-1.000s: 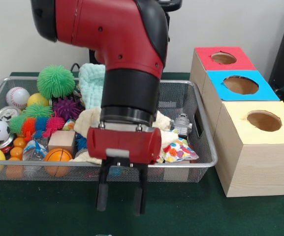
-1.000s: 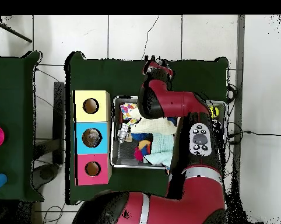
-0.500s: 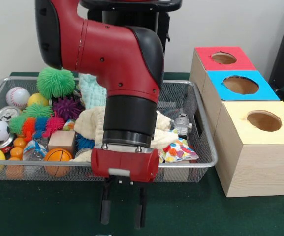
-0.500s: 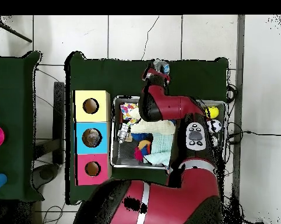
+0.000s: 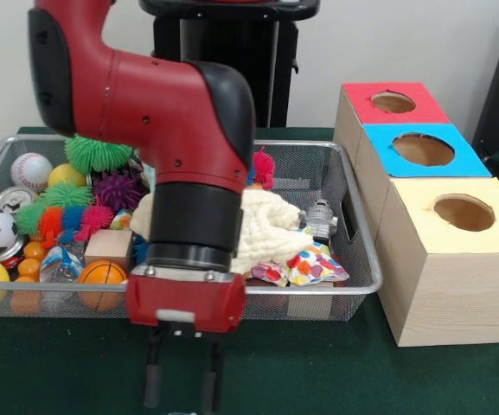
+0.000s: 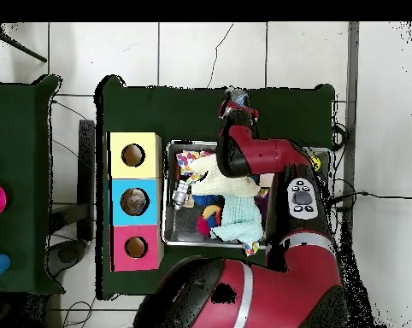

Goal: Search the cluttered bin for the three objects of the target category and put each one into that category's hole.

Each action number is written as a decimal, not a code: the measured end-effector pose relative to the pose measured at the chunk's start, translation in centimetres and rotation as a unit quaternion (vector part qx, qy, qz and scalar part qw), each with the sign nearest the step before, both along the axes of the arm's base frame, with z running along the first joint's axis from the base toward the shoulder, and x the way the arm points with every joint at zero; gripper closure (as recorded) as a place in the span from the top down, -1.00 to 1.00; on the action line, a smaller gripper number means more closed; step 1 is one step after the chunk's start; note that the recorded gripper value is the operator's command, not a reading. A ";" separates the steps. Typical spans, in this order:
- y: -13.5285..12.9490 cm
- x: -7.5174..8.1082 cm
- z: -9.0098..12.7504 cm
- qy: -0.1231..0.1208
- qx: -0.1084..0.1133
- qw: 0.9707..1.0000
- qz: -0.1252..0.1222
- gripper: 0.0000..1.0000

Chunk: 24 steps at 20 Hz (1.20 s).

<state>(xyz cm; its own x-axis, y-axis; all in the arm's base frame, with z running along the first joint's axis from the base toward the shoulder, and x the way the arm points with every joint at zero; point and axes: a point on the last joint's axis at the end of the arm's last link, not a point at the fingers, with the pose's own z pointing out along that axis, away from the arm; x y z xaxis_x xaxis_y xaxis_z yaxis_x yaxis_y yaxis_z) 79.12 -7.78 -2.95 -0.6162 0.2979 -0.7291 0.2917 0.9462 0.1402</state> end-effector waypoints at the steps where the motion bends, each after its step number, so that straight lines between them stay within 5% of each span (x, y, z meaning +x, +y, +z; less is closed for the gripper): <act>1: -1.2 0.0 -0.2 0.005 -0.002 1.000 -0.001 1.00; 11: -4.6 0.3 -0.5 0.016 -0.013 1.000 0.003 1.00; 24: -0.2 2.6 2.0 -0.017 0.021 1.000 0.003 1.00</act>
<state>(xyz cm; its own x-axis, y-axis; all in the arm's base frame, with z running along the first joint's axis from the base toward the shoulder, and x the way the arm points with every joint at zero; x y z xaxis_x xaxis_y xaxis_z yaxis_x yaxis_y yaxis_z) 81.70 -7.95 -0.96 -0.5932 0.3247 -0.7367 0.2800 0.9411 0.1893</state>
